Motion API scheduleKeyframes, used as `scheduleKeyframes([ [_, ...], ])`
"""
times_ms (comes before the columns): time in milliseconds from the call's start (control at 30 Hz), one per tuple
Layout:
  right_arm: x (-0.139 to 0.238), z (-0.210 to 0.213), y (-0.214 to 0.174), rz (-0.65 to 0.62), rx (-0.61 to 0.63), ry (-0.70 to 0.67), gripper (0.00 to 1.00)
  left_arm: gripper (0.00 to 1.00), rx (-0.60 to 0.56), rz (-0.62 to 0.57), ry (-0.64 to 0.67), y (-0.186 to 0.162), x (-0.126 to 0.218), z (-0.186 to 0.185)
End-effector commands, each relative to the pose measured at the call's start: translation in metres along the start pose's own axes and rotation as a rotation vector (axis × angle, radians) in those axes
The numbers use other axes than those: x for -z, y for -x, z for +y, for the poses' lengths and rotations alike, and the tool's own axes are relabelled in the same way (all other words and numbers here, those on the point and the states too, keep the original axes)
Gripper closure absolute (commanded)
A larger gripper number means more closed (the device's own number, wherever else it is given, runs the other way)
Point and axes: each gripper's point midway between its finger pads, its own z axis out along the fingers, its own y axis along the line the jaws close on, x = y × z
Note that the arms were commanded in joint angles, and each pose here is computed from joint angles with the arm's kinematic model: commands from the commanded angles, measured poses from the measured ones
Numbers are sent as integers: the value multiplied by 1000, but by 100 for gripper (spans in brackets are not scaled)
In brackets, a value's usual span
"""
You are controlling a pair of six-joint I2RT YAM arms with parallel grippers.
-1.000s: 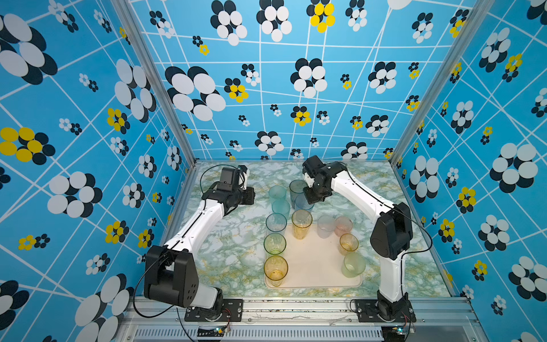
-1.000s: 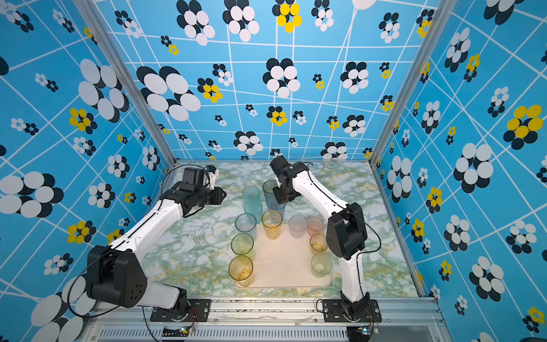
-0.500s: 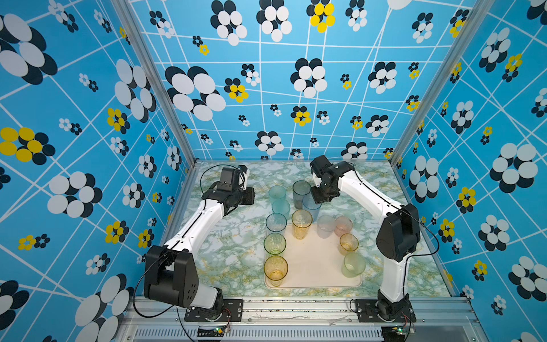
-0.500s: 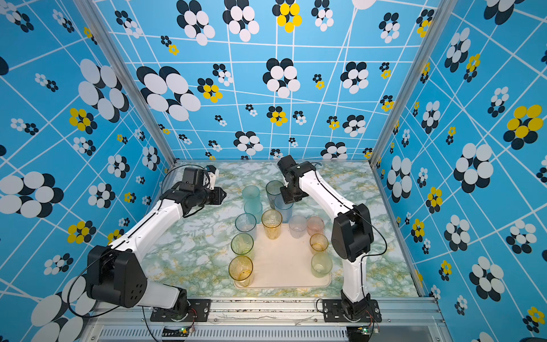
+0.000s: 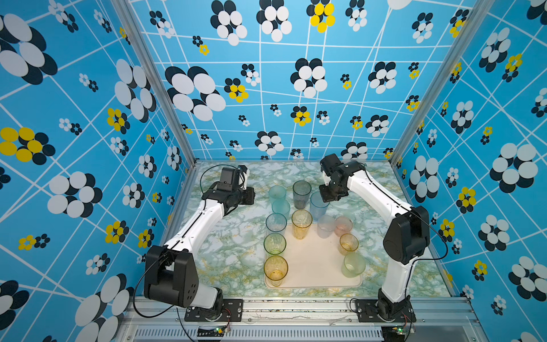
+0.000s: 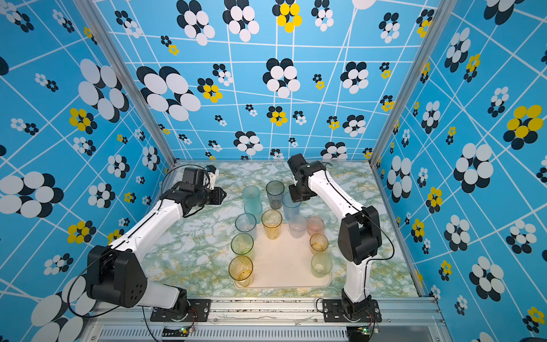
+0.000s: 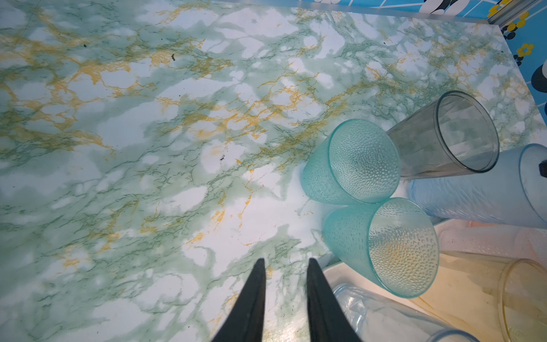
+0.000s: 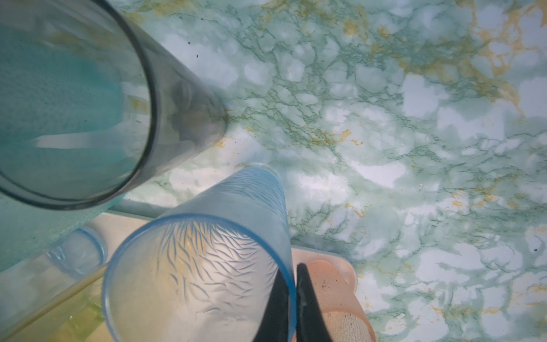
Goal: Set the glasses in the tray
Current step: 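Lift the light-blue cup out of the cluster, then carry the light-blue cup over the tray toward the robot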
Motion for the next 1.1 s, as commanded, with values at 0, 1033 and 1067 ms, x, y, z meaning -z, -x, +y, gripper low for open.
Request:
scheduleKeyframes([
  [0,16,-14,7,-68,-59,-4,100,73,-9,-2,15,-1,5,4],
  [1033,216,-60,-51,-473,-69,34,100,74,-8,-39,19,3,23,1],
  [1067,215,-55,-58,-450,-49,54,100,73,-8,-37,20,3,25,1],
])
